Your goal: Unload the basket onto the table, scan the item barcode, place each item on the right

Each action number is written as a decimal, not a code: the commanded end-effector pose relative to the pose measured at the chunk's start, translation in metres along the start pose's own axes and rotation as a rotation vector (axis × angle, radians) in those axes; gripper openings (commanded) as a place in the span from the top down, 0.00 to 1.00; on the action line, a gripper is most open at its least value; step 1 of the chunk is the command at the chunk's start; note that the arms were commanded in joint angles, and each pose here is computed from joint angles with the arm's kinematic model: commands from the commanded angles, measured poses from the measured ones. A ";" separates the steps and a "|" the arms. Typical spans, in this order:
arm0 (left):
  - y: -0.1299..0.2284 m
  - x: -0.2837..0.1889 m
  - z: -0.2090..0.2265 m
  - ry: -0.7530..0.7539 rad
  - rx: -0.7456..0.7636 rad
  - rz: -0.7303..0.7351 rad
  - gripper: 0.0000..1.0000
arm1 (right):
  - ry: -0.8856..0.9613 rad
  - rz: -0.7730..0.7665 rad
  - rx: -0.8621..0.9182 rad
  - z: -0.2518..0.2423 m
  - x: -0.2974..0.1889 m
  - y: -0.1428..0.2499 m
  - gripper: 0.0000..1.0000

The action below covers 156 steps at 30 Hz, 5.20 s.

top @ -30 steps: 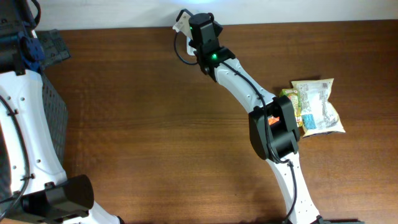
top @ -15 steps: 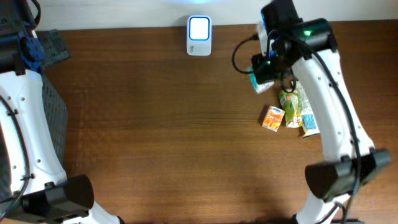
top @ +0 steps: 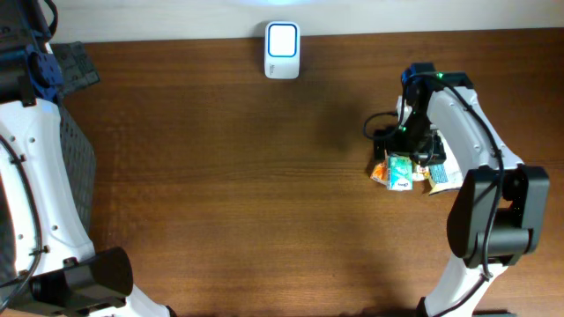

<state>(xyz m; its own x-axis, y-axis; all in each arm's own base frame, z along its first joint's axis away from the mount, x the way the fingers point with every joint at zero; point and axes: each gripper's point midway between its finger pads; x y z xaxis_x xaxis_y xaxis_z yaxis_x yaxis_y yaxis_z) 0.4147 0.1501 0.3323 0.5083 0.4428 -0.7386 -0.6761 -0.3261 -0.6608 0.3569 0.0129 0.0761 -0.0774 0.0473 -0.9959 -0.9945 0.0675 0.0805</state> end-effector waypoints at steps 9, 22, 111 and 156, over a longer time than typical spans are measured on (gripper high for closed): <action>0.000 0.001 0.002 -0.004 -0.013 0.002 0.01 | -0.113 -0.587 -0.178 0.057 -0.199 0.035 0.01; 0.000 0.001 0.002 -0.004 -0.013 0.002 0.01 | 0.028 -0.950 -0.311 0.070 -0.253 0.080 0.01; 0.000 0.001 0.002 -0.004 -0.013 0.002 0.01 | -0.108 -1.593 0.031 -0.005 -0.077 0.118 0.01; 0.266 0.117 -0.030 0.208 -0.287 -0.008 0.01 | -0.107 -1.592 0.030 -0.005 -0.076 0.118 0.01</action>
<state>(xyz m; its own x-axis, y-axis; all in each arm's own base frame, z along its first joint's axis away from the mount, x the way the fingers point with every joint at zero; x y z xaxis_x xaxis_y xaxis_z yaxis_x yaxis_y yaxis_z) 0.3129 0.0915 0.0781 0.6483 0.2918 -0.7032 -0.5080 -0.5222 -0.6851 0.2446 0.0151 0.1652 0.9988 -0.0052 -0.0489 -0.0478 0.1292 -0.9905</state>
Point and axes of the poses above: each gripper's point midway between its finger pads, its own x axis out along the fingers, its own z axis along the line the jaws close on, y = z × x, and after that the axes turned 1 degree about -x, right-handed
